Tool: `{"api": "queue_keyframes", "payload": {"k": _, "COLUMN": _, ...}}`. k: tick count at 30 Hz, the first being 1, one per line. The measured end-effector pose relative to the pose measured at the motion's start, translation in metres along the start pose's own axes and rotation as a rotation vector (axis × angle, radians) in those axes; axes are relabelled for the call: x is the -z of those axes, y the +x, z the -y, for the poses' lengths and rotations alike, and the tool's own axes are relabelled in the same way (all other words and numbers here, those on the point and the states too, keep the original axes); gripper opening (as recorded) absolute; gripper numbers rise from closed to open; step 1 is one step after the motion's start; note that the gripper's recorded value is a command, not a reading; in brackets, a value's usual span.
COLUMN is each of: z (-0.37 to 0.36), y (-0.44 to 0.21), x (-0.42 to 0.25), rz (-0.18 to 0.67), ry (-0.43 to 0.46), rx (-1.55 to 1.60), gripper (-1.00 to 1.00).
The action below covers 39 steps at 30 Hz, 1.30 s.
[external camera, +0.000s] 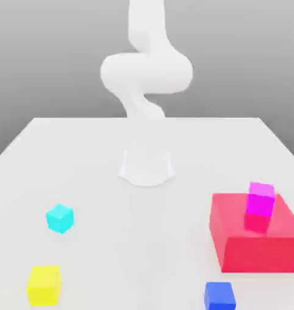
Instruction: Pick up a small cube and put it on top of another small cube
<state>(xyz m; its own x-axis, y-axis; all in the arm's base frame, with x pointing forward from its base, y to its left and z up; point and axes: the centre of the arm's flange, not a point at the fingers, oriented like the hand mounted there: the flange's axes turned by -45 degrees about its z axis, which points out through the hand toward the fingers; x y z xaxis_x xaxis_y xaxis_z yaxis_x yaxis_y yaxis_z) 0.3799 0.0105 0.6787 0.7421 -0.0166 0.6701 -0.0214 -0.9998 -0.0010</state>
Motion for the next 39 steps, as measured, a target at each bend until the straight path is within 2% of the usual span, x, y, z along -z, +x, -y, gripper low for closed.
{"api": "queue_keyframes", "payload": {"k": 6, "z": 0.027, "y": -0.01, "x": -0.113, "rz": 0.159, "ry": -0.026, "rx": 0.0, "gripper": 0.0}}
{"api": "queue_keyframes", "payload": {"k": 13, "z": 0.057, "y": -0.052, "x": -0.234, "rz": 0.336, "ry": -0.039, "rx": 0.005, "gripper": 0.0}}
{"api": "queue_keyframes", "payload": {"k": 27, "z": 0.121, "y": -0.222, "x": -0.419, "rz": 0.693, "ry": -0.009, "rx": 0.002, "gripper": 0.0}}
{"api": "queue_keyframes", "payload": {"k": 32, "z": 0.128, "y": -0.276, "x": -0.469, "rz": 0.733, "ry": -0.001, "rx": -0.002, "gripper": 0.0}}
{"api": "queue_keyframes", "payload": {"k": 33, "z": 0.128, "y": -0.284, "x": -0.477, "rz": 0.733, "ry": -0.001, "rx": -0.002, "gripper": -1.0}}
{"api": "queue_keyframes", "payload": {"k": 39, "z": 0.128, "y": -0.289, "x": -0.481, "rz": 0.733, "ry": -0.001, "rx": -0.002, "gripper": -1.0}}
